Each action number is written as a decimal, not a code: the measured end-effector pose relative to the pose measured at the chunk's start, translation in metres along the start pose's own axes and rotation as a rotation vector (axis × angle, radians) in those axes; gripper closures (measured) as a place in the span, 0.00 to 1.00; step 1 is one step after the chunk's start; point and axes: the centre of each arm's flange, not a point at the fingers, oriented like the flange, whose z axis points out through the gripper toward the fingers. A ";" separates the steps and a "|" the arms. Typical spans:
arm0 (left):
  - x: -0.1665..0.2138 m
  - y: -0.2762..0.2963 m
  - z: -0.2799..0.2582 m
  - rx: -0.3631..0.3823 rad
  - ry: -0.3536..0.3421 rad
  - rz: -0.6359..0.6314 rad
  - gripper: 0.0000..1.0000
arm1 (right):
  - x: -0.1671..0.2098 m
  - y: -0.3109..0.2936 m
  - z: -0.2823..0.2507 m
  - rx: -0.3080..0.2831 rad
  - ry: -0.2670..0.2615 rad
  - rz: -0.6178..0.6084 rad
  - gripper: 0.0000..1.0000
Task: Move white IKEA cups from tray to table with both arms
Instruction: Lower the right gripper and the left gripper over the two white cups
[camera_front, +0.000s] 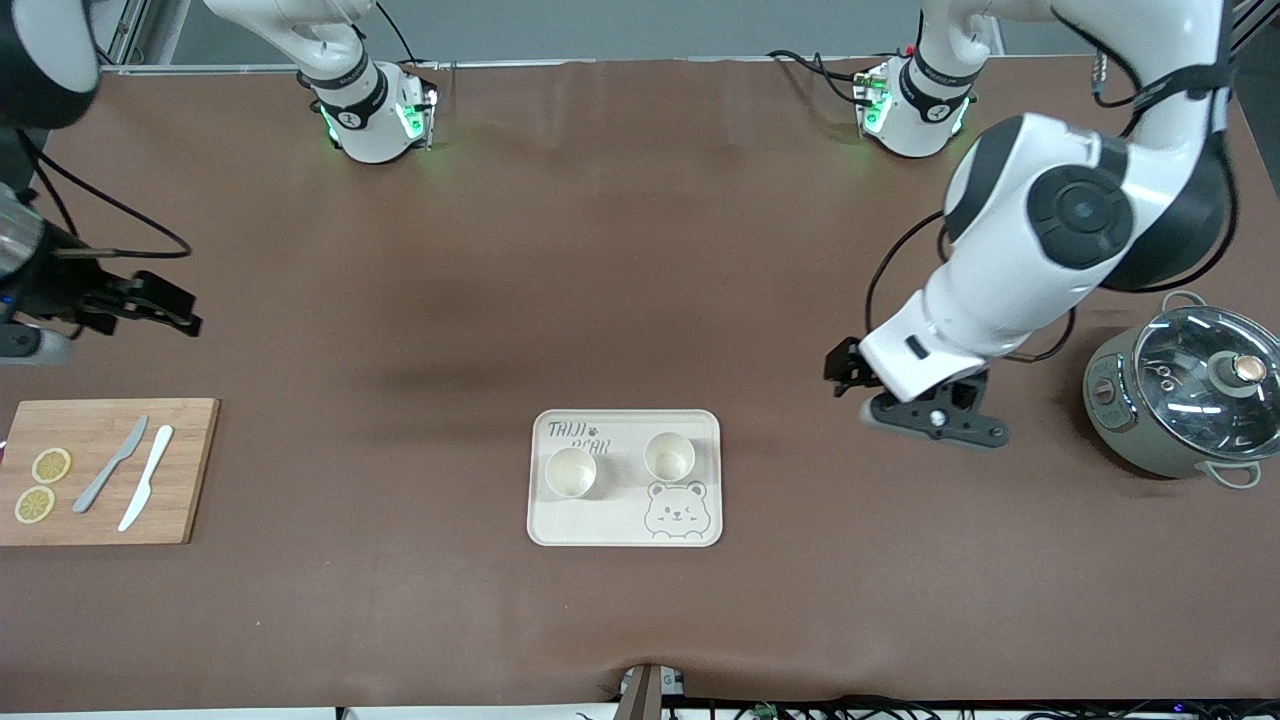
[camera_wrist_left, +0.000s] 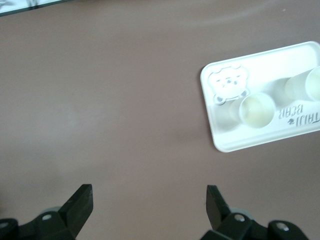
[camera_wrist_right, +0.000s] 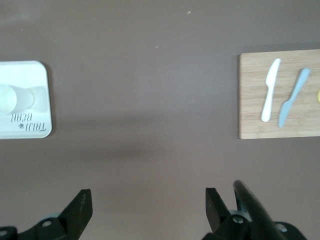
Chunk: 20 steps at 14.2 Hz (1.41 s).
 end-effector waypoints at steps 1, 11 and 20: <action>0.004 0.012 0.015 -0.007 0.009 -0.017 0.00 | 0.004 -0.011 0.009 0.001 -0.012 -0.007 0.00; 0.015 0.097 0.225 0.063 -0.024 -0.023 0.00 | 0.066 -0.106 0.151 0.076 0.004 0.211 0.00; 0.024 0.111 0.228 0.044 0.039 -0.067 0.00 | 0.099 -0.208 0.261 0.144 0.106 0.337 0.00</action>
